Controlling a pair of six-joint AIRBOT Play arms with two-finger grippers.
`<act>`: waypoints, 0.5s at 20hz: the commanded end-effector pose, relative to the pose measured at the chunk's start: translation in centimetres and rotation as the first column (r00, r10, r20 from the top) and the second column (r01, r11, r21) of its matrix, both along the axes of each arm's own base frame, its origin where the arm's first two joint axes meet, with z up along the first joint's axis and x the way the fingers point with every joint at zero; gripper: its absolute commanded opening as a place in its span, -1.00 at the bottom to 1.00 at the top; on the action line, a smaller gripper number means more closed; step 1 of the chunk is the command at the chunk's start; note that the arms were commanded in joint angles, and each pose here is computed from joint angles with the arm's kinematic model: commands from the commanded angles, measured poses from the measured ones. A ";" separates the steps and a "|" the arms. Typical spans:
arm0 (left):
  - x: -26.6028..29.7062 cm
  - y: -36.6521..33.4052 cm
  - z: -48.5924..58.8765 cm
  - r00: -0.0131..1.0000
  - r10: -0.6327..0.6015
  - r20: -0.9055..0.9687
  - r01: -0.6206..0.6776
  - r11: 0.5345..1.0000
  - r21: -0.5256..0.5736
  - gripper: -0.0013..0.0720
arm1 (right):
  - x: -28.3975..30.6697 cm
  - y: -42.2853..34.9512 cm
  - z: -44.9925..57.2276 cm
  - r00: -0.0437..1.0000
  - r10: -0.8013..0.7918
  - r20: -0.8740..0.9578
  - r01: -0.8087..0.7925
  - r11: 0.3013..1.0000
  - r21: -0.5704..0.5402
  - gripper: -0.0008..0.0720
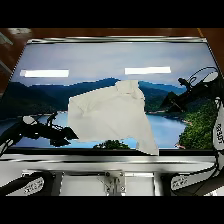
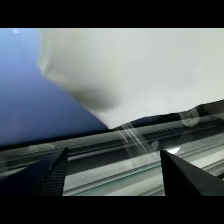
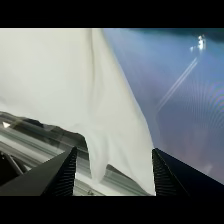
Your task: Fold the shirts.
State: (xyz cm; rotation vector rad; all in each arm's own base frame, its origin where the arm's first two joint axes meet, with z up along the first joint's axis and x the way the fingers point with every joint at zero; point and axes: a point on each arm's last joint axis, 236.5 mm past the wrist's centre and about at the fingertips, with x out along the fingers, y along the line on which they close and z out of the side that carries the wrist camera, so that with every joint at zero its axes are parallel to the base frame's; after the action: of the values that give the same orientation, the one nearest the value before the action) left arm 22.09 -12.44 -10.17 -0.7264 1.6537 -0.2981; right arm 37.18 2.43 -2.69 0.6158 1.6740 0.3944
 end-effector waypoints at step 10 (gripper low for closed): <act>2.3 -3.5 -1.3 0.996 0.052 0.077 -0.047 0.996 -0.072 -0.87 | -4.1 2.9 -6.5 0.994 0.026 -0.102 -0.028 0.999 -0.024 0.67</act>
State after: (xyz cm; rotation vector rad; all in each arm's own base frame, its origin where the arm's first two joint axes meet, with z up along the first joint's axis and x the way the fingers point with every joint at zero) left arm 24.46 -15.44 -11.73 -0.8042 1.5598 -0.3077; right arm 34.18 4.65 -7.47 0.6036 1.7617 0.3810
